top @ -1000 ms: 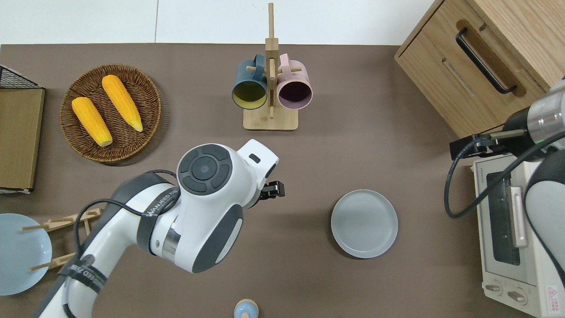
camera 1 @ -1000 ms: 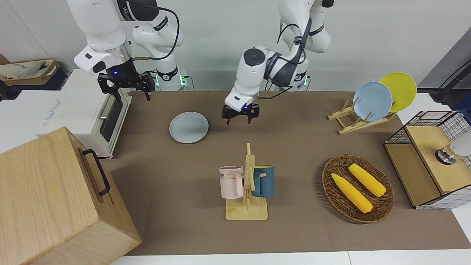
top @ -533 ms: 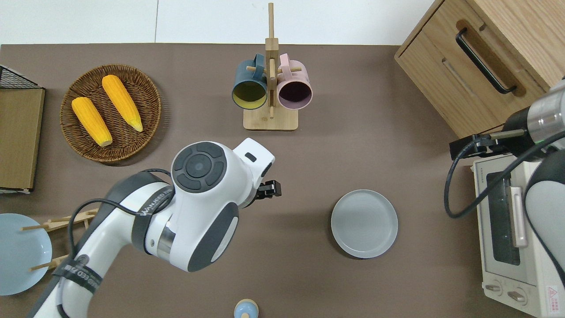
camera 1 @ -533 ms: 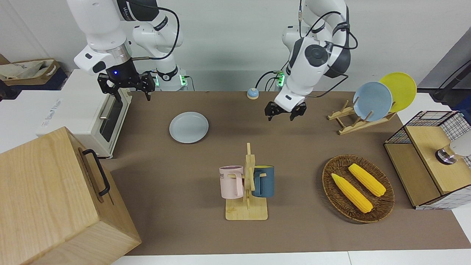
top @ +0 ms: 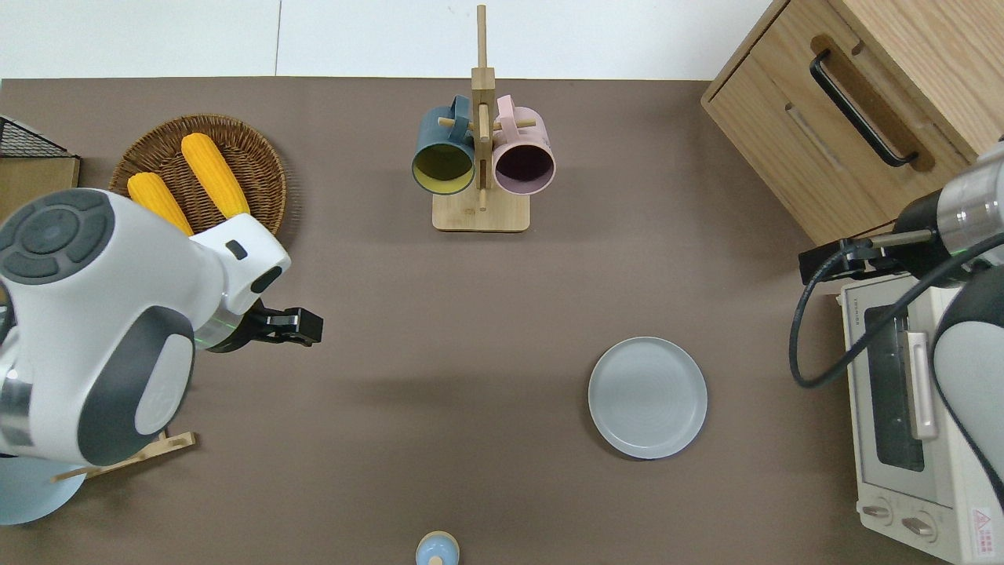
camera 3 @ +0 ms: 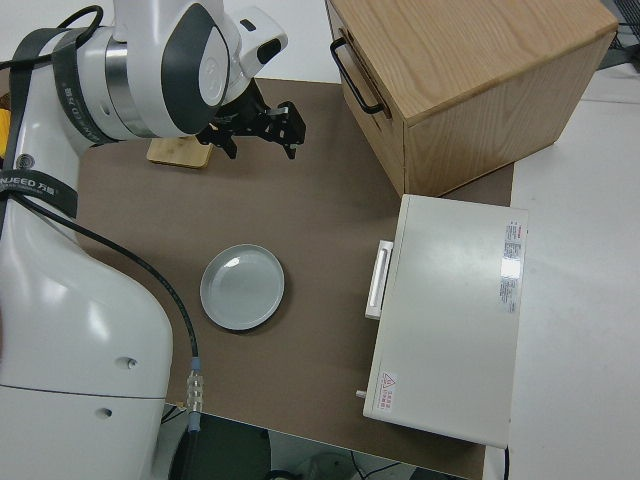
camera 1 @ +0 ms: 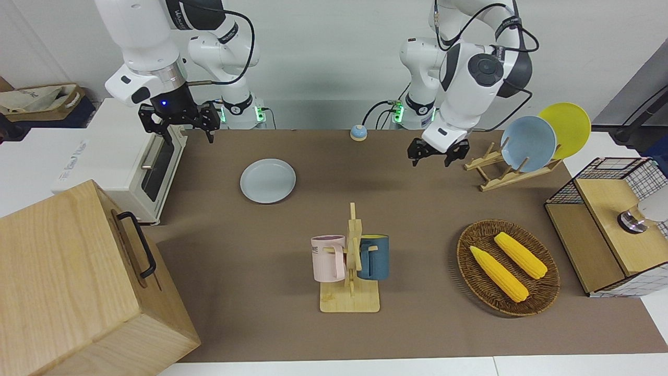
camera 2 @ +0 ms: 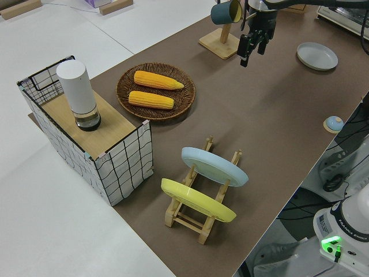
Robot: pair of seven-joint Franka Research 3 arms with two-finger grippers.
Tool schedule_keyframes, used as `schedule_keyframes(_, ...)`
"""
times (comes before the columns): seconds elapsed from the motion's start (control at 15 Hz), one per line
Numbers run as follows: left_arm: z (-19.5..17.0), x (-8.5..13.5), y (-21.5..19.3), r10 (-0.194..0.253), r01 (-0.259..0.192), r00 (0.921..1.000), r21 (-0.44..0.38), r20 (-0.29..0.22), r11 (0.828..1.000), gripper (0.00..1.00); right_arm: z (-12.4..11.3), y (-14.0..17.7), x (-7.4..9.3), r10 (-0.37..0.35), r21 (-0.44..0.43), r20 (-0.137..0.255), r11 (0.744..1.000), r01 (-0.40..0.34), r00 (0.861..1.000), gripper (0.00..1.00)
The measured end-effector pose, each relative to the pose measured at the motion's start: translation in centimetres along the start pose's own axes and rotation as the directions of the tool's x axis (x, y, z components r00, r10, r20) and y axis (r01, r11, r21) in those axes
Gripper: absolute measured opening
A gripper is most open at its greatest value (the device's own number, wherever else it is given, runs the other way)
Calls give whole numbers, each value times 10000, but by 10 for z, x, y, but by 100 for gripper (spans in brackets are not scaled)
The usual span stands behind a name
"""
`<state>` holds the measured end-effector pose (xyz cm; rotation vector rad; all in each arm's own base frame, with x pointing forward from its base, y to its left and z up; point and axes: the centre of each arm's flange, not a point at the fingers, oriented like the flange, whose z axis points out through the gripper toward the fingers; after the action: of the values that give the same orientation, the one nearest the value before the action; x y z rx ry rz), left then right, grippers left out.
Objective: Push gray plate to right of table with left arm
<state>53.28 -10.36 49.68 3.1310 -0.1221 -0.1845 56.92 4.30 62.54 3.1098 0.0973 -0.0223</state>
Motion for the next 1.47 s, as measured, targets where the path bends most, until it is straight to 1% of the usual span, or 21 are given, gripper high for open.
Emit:
schedule_keyframes(0.27,-29,-10,-47,-37,36,9999,-90,-124,10000,100,0,0,0,0,0,0,10000,0,10000,99)
schedule_keyframes(0.53,-68,-21,-77,138,-143,9995,-173,-288,9997,100,0,0,0,0,0,0,10000,0,10000,99)
schedule_keyframes(0.73,-83,-23,-85,186,-193,9991,-192,-375,9996,100,0,0,0,0,0,0,10000,0,10000,99)
schedule_keyframes(1.33,-84,-23,-91,81,-89,9992,-212,-379,9997,100,0,0,0,0,0,0,10000,0,10000,99)
schedule_keyframes(1.47,-84,-23,-94,84,-83,9993,45,-373,10000,100,0,0,0,0,0,0,10000,0,10000,99)
